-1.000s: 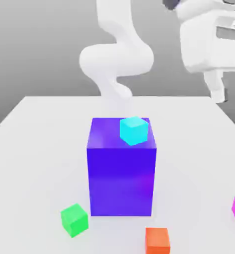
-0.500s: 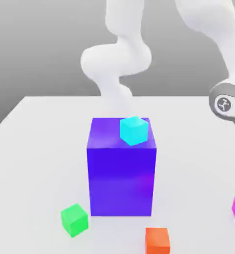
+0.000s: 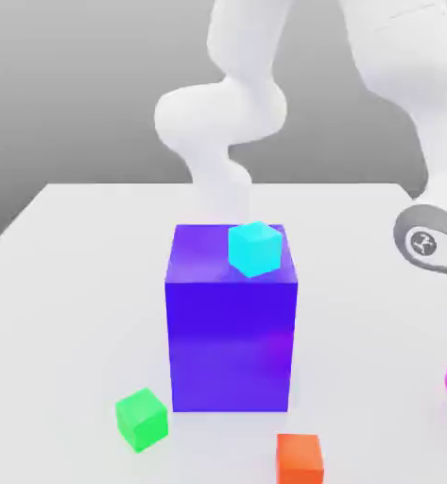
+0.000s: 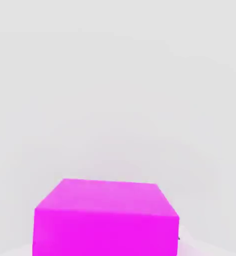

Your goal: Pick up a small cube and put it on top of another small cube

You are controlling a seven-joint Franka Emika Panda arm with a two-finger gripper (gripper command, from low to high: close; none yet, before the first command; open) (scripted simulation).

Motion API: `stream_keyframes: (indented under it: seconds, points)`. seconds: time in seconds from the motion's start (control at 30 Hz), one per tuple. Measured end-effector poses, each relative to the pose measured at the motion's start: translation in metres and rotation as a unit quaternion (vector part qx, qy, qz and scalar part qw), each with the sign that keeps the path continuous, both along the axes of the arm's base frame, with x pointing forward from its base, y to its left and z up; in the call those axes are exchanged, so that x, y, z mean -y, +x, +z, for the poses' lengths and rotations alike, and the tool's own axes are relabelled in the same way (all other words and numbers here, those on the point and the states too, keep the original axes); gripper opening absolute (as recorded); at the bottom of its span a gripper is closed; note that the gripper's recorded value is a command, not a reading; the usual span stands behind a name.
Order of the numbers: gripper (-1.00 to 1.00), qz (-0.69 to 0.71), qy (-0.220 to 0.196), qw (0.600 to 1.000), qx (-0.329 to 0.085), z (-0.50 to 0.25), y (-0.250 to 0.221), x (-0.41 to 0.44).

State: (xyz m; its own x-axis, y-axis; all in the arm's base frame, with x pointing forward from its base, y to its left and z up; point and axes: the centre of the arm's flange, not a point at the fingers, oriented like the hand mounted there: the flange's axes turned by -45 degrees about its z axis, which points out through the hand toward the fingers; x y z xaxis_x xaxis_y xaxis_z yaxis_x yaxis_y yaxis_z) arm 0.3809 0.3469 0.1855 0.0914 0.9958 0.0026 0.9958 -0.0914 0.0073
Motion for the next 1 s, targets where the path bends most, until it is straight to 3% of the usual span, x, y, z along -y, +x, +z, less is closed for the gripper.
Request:
stream_keyframes:
  seconds: [0.53,1.0]
  points:
    - [-1.00,0.155,-0.095,0.977,0.107,0.100,0.117,0.156]
    - [-1.00,0.259,-0.188,0.941,0.111,0.171,0.151,0.347]
